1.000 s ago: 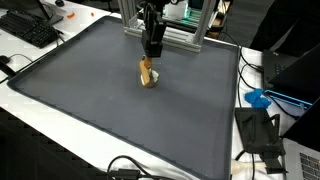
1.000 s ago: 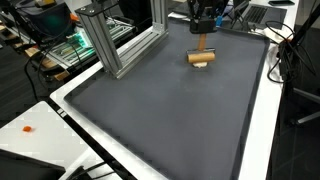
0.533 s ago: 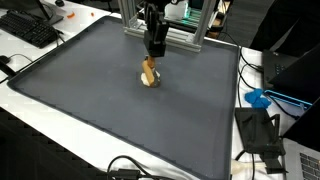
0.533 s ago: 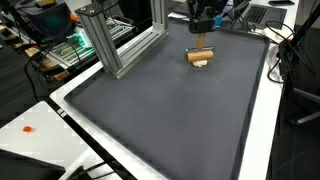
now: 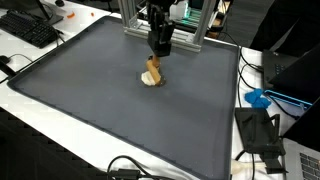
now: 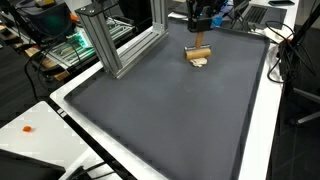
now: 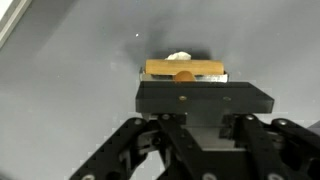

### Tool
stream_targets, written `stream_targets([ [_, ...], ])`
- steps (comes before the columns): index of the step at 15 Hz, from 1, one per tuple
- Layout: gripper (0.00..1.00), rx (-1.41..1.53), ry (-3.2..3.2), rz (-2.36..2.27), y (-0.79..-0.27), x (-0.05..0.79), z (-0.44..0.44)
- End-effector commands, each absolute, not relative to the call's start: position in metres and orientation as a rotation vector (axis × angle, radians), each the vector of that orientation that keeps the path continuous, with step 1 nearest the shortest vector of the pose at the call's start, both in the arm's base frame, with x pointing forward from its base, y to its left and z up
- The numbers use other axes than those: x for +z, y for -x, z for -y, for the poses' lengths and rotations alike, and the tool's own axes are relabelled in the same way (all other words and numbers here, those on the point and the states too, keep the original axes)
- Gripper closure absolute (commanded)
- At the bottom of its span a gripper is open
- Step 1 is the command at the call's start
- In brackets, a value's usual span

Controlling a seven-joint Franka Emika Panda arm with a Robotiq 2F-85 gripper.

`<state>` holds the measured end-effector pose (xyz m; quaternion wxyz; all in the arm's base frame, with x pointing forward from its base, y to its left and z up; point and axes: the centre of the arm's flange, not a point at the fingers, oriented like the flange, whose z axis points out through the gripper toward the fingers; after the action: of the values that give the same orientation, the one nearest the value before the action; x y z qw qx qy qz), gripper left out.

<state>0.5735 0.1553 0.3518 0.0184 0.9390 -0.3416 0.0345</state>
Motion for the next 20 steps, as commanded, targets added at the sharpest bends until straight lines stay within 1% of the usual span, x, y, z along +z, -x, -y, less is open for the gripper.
stream_targets([
  [1,0.78,-0.022,-2.914,1.009,-0.563,0.329,-0.162],
  [6,0.78,-0.046,-2.915,0.966,-0.558,0.327,-0.168],
  [10,0.78,0.040,-2.948,0.851,-0.562,0.338,-0.167],
  [20,0.78,0.118,-3.082,0.113,-0.569,0.366,-0.165],
])
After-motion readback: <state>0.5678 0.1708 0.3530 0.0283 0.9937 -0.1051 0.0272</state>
